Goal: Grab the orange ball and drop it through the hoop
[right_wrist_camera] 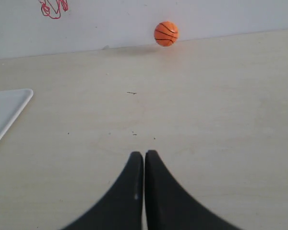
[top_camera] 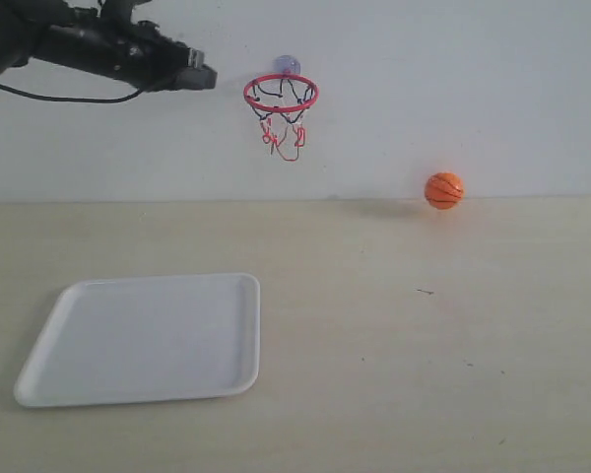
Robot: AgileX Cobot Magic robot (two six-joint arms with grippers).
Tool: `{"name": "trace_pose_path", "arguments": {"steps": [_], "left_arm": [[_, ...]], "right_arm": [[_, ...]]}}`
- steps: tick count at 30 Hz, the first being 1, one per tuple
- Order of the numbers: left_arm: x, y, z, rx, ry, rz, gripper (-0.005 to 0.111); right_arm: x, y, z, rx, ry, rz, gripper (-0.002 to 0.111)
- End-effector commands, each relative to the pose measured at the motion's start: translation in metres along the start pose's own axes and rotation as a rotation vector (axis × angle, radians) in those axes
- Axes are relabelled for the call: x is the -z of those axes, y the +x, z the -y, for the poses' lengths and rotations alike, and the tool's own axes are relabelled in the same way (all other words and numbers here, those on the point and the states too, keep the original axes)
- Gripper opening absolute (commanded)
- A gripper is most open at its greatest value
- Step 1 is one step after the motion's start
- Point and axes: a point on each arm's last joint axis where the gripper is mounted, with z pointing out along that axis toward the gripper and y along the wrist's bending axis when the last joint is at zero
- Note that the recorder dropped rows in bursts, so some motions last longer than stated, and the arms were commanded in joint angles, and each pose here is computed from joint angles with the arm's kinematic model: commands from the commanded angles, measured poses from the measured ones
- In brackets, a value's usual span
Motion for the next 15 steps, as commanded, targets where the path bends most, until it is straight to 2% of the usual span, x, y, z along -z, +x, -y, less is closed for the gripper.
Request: {"name": "trace_pose_path", "arguments": {"steps": [1,3,7,11,15], "left_arm": [[0.021,0.014,-0.007,0.113,0.091,-0.175,0.004],[0.027,0.014,-0.013,0.155,0.104,-0.161,0.004],[0.039,0.011,-0.017,0.36,0.086,-0.158,0.004],[0.054,0.004,0.002,0.338,0.067,-0.19,0.004],[0.071,0.008,0.022,0.303,0.023,-0.27,0.004]], "right_arm": [[0.0,-0.001,0.0,0.012,-0.001,0.012,0.0],[0.0,-0.001,0.0,0.012,-0.001,0.012,0.0],[0.0,-0.001,0.0,0.012,-0.001,0.012,0.0],[0.0,-0.001,0.0,0.012,-0.001,0.012,0.0],[0.0,-0.001,0.0,0.012,-0.001,0.012,0.0]]}}
